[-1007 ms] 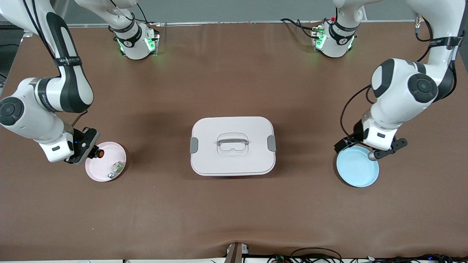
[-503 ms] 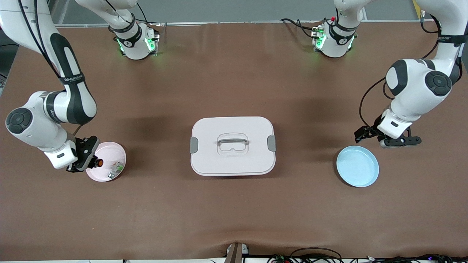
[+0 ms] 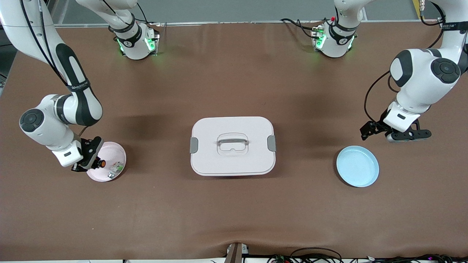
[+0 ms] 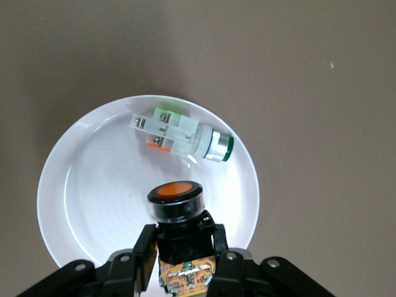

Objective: Transfer orange switch to right arm and place
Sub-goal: 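Lower the switch onto the pink plate and open the right gripper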

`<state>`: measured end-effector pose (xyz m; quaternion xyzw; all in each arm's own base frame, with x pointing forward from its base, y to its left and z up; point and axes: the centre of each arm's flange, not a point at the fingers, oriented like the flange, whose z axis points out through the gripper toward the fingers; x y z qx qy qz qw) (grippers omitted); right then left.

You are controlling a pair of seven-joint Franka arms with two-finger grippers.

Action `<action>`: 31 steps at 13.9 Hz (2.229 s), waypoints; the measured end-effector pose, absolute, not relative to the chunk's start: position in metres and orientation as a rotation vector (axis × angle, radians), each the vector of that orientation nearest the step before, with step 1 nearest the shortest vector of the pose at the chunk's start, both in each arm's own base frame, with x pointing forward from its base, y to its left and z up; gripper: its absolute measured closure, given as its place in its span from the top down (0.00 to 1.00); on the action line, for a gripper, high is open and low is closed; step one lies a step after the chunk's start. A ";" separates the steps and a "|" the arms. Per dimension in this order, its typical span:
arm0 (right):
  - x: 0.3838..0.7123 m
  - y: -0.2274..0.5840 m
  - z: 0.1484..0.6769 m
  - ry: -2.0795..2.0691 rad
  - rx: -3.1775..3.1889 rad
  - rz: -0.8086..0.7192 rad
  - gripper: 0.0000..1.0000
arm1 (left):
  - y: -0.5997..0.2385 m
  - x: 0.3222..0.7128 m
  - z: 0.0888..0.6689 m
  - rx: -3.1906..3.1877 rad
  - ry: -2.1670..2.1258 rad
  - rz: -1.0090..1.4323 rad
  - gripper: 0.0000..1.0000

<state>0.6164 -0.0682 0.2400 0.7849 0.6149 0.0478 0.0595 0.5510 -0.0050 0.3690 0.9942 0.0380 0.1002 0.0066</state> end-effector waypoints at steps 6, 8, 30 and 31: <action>0.606 -0.087 0.225 1.798 2.446 0.120 0.41 | -0.002 0.566 0.411 3.126 0.128 0.239 1.00; 0.605 -0.088 0.217 1.790 2.444 0.129 0.41 | -0.001 0.572 0.429 3.129 0.131 0.221 1.00; 0.604 -0.074 0.190 1.795 2.466 0.081 0.85 | -0.006 0.580 0.518 3.163 0.132 0.069 1.00; 0.606 -0.075 0.195 1.785 2.492 0.054 0.96 | -0.005 0.580 0.518 3.162 0.135 0.068 1.00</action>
